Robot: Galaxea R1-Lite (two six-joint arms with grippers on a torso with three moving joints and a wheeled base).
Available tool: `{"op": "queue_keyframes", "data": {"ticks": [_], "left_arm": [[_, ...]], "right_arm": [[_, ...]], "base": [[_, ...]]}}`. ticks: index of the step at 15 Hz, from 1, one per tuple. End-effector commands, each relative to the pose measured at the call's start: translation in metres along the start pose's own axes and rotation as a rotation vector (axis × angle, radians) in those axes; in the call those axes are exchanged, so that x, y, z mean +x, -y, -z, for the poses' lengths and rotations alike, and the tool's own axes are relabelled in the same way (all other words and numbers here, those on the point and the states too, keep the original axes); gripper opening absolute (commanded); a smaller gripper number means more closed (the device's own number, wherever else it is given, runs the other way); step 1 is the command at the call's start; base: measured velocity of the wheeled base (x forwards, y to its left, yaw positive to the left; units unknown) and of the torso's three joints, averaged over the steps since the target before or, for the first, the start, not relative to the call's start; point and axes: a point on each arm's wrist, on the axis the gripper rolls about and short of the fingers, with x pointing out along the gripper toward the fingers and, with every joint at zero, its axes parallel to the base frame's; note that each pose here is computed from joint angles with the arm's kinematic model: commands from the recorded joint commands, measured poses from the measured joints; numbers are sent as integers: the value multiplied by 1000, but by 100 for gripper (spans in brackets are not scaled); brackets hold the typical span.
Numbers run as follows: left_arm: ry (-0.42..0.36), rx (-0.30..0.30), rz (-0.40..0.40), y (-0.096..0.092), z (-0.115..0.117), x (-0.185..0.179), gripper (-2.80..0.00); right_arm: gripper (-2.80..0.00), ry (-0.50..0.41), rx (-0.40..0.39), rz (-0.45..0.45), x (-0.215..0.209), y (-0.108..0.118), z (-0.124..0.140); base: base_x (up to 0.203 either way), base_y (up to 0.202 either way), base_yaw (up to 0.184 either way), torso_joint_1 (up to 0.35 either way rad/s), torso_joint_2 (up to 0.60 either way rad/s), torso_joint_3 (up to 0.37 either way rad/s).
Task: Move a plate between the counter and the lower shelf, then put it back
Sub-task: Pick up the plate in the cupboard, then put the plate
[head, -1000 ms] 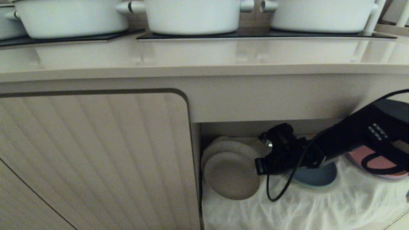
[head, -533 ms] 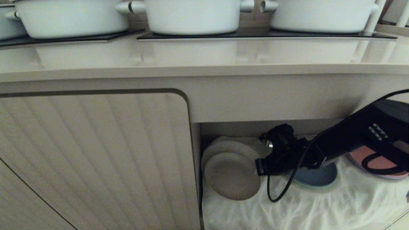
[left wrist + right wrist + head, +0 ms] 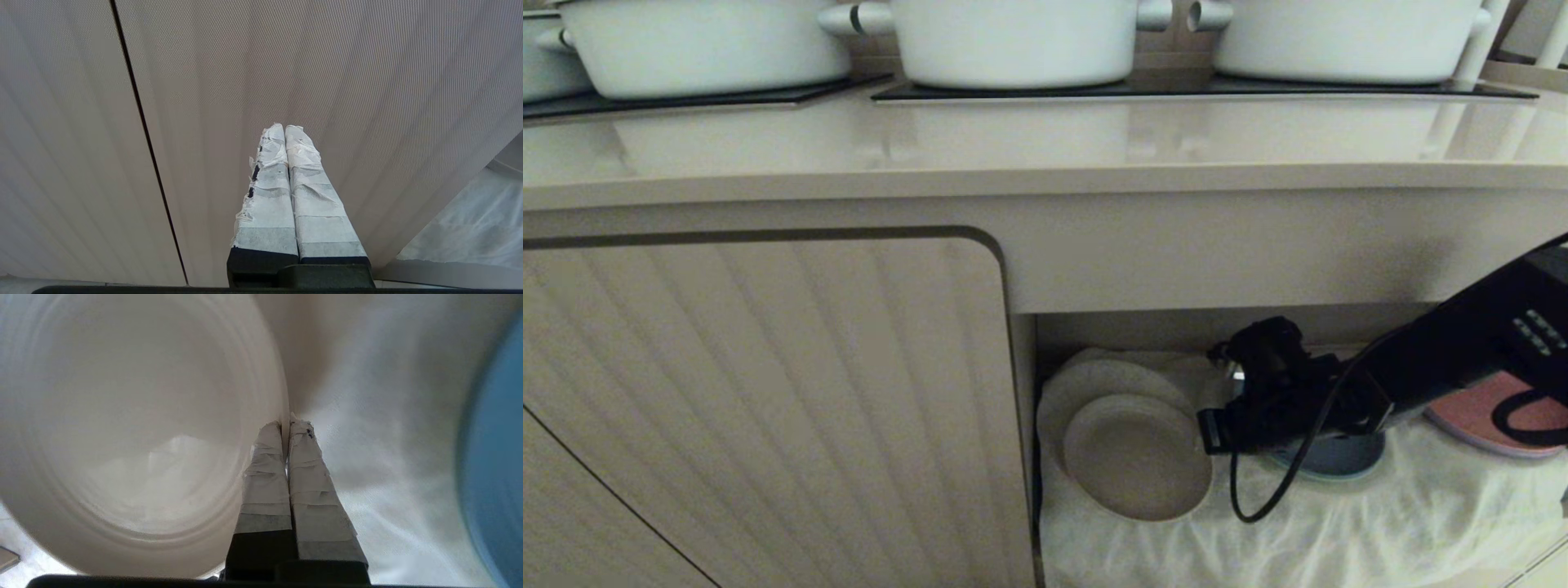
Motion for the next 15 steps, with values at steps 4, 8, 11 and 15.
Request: {"op": "queue_keyframes", "data": {"ticks": [4,8,11,15], "left_arm": [[1,-1,-1,0,0,0,-280],[1,-2,-1,0,0,0,-280],[1,-1,-1,0,0,0,-280],[1,-1,-1,0,0,0,-280]], "right_arm": [[-280,9,6,3,-22,3,9],[-280,2,8,9,-34,5,20],[-280,3,12,12,-45,6,27],[-280,0,-4,15,-57,9,37]], "base": [[0,0,0,0,0,0],[0,0,0,0,0,0],[0,0,0,0,0,0],[0,0,0,0,0,0]]}}
